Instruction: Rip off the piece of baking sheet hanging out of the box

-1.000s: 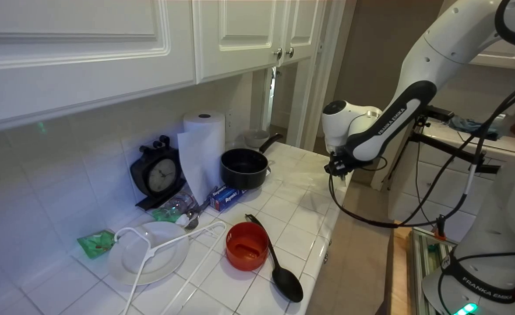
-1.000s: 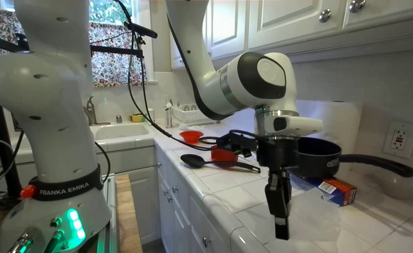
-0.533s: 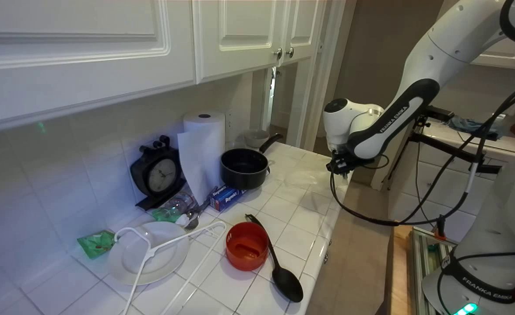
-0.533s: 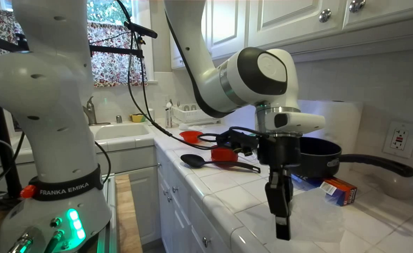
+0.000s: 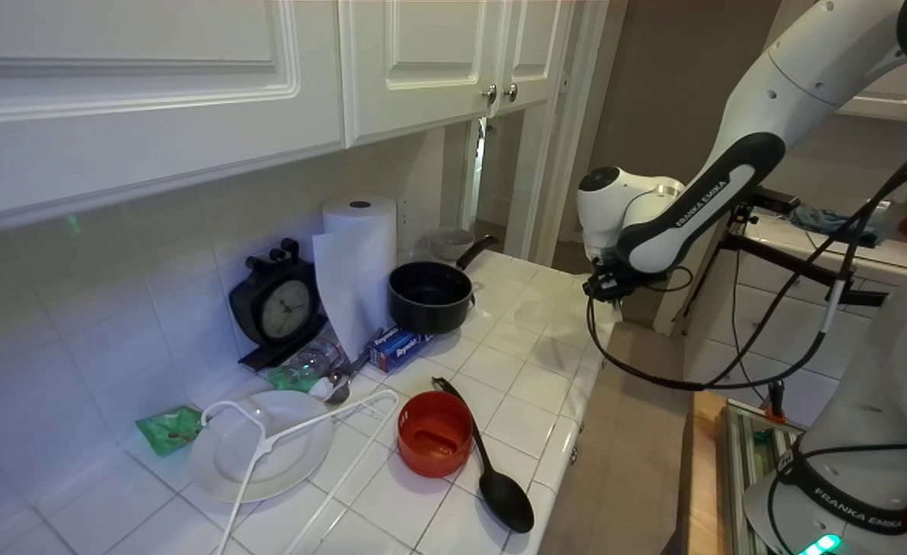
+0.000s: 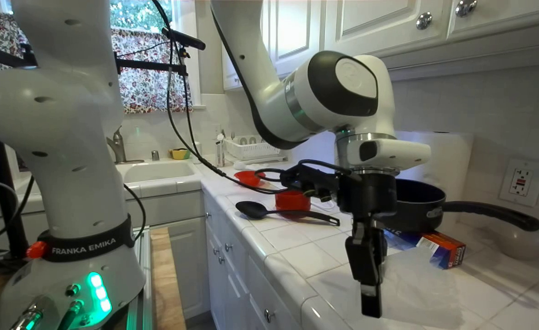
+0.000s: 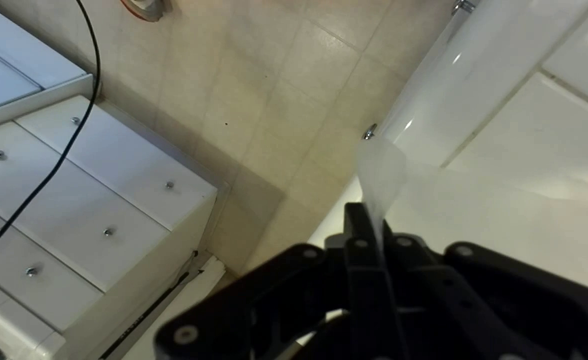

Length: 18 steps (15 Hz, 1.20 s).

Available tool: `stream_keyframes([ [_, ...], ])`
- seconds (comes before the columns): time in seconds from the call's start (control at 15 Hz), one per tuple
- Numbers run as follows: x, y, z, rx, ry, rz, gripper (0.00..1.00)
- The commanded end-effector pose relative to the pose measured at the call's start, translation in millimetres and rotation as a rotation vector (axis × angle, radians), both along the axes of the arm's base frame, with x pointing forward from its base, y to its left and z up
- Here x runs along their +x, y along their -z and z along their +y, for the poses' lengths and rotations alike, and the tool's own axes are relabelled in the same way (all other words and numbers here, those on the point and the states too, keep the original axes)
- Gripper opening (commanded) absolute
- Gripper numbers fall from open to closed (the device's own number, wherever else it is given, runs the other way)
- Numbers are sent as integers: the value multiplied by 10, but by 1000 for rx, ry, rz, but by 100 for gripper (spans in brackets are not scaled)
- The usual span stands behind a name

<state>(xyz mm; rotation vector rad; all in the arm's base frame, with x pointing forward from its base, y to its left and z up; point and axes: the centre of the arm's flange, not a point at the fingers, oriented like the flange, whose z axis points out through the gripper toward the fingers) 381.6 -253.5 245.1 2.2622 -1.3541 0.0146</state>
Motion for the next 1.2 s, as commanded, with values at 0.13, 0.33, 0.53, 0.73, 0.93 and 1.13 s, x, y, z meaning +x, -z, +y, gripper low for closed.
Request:
stream_keyframes([
  [0.13, 154, -219, 344, -29, -76, -45, 3],
  [0.33, 310, -414, 692, -57, -156, -79, 29],
  [0.53, 399, -556, 927, -65, -200, -106, 46],
  [0.73, 433, -665, 1087, -72, -236, -124, 68],
  [0.93, 438, -772, 1196, -57, -246, -141, 88],
  [1.13, 410, -868, 1310, -50, -271, -159, 100],
])
